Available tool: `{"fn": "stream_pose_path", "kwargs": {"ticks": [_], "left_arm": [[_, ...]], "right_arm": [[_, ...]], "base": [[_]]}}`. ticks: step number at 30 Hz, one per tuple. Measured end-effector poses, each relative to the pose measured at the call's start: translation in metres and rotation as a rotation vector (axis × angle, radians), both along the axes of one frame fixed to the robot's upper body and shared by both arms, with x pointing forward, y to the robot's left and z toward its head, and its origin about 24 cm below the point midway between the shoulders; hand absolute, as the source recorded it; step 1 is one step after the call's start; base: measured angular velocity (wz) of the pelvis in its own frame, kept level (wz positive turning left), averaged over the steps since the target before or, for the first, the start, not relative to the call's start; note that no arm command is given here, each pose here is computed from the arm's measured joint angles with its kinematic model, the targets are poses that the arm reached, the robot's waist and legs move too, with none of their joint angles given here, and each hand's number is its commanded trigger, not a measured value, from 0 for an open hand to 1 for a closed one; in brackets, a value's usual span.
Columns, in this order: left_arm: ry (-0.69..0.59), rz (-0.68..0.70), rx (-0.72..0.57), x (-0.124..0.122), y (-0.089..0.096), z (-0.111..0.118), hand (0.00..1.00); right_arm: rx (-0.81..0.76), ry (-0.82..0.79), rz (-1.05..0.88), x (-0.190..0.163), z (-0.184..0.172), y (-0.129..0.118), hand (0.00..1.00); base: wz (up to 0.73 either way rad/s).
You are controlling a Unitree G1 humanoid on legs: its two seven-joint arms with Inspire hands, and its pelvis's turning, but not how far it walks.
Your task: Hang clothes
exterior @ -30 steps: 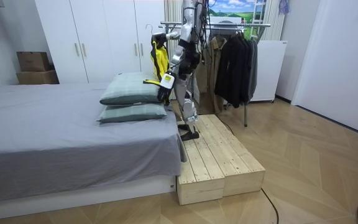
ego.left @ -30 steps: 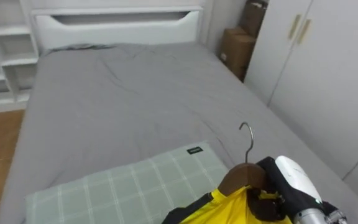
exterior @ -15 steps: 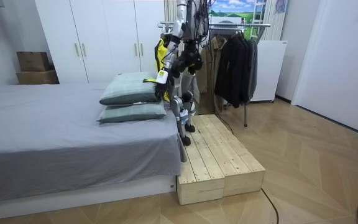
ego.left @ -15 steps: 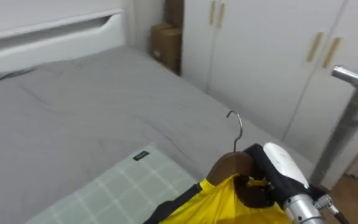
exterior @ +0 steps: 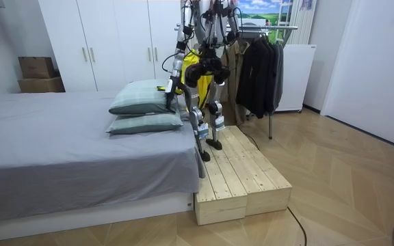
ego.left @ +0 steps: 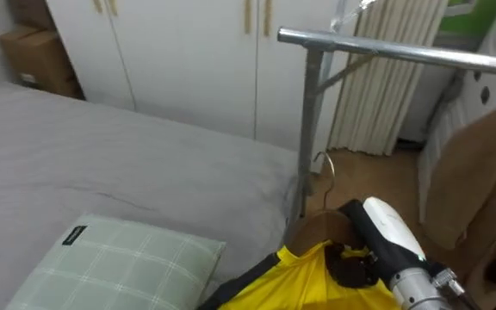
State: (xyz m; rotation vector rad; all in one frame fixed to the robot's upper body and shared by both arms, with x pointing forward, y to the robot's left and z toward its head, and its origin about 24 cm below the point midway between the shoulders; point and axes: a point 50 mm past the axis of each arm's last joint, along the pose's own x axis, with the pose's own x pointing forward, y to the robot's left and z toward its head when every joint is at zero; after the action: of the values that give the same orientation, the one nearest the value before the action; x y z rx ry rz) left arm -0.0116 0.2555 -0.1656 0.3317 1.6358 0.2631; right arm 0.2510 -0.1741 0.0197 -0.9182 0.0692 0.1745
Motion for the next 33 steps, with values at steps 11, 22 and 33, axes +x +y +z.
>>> {"fn": "stream_pose_path", "kwargs": {"ticks": [11, 22, 33], "left_arm": [[0.047, -0.056, 0.035, -0.007, 0.005, 0.002, 0.0], [0.057, -0.076, 0.101, -0.008, 0.012, 0.005, 0.0], [0.057, -0.035, 0.128, -0.012, 0.015, 0.006, 0.0]], "right_arm": [[0.015, -0.061, 0.002, 0.007, 0.018, 0.0, 1.0], [0.021, -0.122, -0.05, 0.01, 0.032, -0.013, 1.0], [0.123, -0.197, -0.129, 0.017, 0.052, -0.033, 1.0]], "base": [[-0.21], [-0.01], [0.0]]}}
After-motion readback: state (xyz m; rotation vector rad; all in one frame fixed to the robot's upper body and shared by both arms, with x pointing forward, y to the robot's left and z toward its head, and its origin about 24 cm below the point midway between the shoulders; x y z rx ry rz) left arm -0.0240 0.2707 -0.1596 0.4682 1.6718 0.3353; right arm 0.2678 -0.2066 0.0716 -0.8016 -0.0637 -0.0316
